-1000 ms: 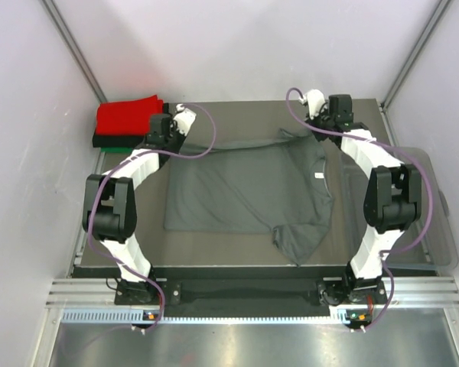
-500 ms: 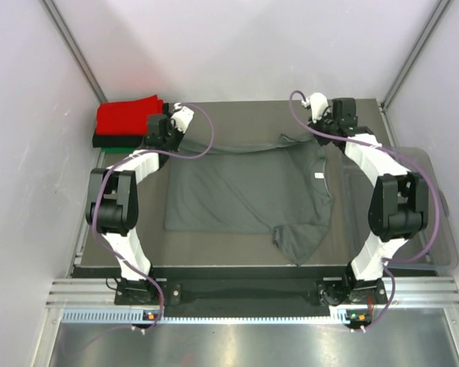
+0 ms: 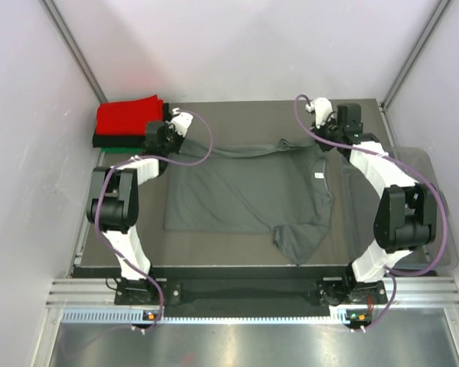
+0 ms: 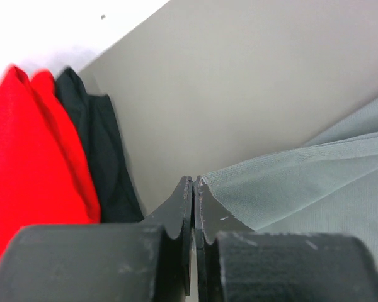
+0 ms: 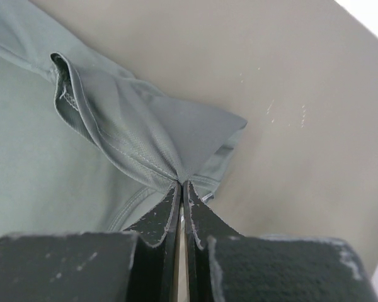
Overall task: Fold and stack the t-shirts
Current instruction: Fold the tshirt
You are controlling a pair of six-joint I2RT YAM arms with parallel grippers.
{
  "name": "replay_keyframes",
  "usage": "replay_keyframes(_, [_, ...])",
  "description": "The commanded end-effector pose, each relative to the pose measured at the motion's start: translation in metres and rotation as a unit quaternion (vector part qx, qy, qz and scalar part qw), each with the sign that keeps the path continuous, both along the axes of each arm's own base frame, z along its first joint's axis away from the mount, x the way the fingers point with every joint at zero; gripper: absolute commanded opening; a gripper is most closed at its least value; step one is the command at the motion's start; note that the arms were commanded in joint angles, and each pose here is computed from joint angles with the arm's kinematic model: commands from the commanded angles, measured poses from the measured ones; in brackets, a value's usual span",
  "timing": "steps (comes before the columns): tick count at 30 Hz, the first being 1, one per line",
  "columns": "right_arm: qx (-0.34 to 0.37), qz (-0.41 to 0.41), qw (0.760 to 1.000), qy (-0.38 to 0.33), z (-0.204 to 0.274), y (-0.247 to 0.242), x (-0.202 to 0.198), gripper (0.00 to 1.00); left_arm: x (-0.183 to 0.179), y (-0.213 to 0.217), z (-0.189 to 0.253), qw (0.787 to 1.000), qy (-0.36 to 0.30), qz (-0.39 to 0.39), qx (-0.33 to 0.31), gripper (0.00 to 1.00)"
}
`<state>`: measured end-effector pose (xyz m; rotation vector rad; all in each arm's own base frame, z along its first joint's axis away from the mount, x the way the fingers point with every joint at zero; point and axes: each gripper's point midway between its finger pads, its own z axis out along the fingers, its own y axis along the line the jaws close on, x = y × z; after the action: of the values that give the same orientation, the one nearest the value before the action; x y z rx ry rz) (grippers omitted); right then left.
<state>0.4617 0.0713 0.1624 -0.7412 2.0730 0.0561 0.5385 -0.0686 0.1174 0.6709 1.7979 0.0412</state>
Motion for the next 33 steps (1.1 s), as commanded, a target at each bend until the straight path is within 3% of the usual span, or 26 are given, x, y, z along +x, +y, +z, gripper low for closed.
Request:
replay_keyframes(1, [0.018,-0.008,0.999,-0.031,0.022,-0.005,-0.001,0.0,0.002,0.008,0.043,0.997,-0.064,0.0,-0.049,0.01])
replay_keyframes(6, [0.021,-0.014,1.0,-0.015,0.008,-0.009,-0.008,0.0,-0.01,0.01,0.042,0.995,-0.047,-0.023,-0.085,0.0])
replay_keyframes(10, [0.024,-0.013,1.0,-0.002,-0.003,-0.009,-0.016,0.0,-0.023,0.02,0.047,0.995,-0.049,-0.04,-0.078,0.0])
replay_keyframes(18, [0.032,-0.002,0.999,0.029,-0.027,-0.005,-0.033,0.0,-0.053,-0.003,0.03,0.988,0.022,-0.137,-0.071,0.0])
replay_keyframes(33, [0.029,0.014,0.998,0.054,-0.046,-0.004,-0.063,0.0,-0.074,0.016,-0.006,0.991,0.058,-0.12,-0.012,0.0])
